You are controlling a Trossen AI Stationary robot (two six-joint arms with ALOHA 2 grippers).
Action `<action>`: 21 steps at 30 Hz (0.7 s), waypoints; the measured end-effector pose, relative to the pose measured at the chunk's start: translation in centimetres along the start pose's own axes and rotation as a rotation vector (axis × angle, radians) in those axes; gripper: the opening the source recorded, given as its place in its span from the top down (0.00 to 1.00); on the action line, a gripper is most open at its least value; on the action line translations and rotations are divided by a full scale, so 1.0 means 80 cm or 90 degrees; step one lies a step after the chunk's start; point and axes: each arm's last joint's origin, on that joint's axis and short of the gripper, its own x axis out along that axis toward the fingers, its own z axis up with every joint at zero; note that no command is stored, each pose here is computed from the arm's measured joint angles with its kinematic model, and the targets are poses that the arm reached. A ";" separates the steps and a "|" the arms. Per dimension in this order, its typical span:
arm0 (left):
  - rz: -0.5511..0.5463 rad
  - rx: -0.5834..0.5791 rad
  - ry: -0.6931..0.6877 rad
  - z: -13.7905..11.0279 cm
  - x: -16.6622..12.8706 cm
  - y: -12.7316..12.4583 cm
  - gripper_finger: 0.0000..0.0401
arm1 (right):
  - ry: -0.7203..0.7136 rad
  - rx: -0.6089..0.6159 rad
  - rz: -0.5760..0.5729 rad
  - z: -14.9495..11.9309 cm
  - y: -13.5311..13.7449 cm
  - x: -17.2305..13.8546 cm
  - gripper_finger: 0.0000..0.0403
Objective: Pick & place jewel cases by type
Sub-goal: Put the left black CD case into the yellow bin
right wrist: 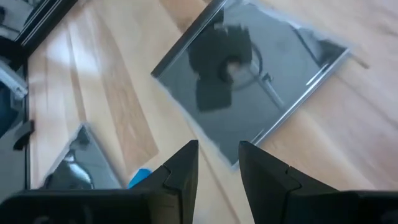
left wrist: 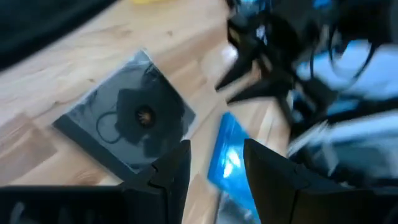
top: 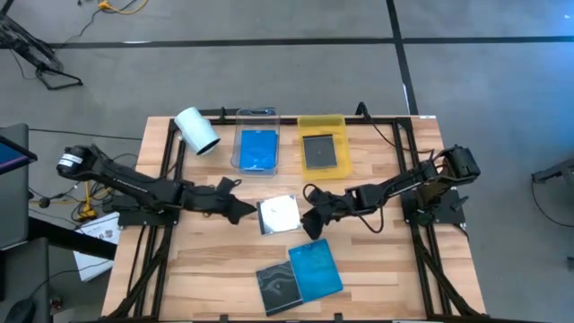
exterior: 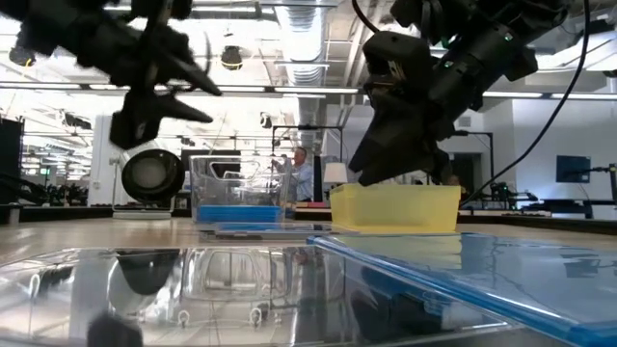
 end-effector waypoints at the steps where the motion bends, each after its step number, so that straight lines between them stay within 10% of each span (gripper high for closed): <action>1: -0.010 -0.025 -0.015 -0.004 -0.003 0.010 0.65 | 0.003 -0.004 0.003 0.000 0.000 0.000 0.73; 9: 0.021 -0.226 -0.060 -0.031 -0.018 0.084 0.65 | 0.017 0.003 0.028 0.004 -0.002 0.000 0.73; 21: 0.082 -0.242 -0.074 -0.037 -0.016 0.096 0.44 | 0.013 0.140 0.010 0.026 -0.028 0.001 0.73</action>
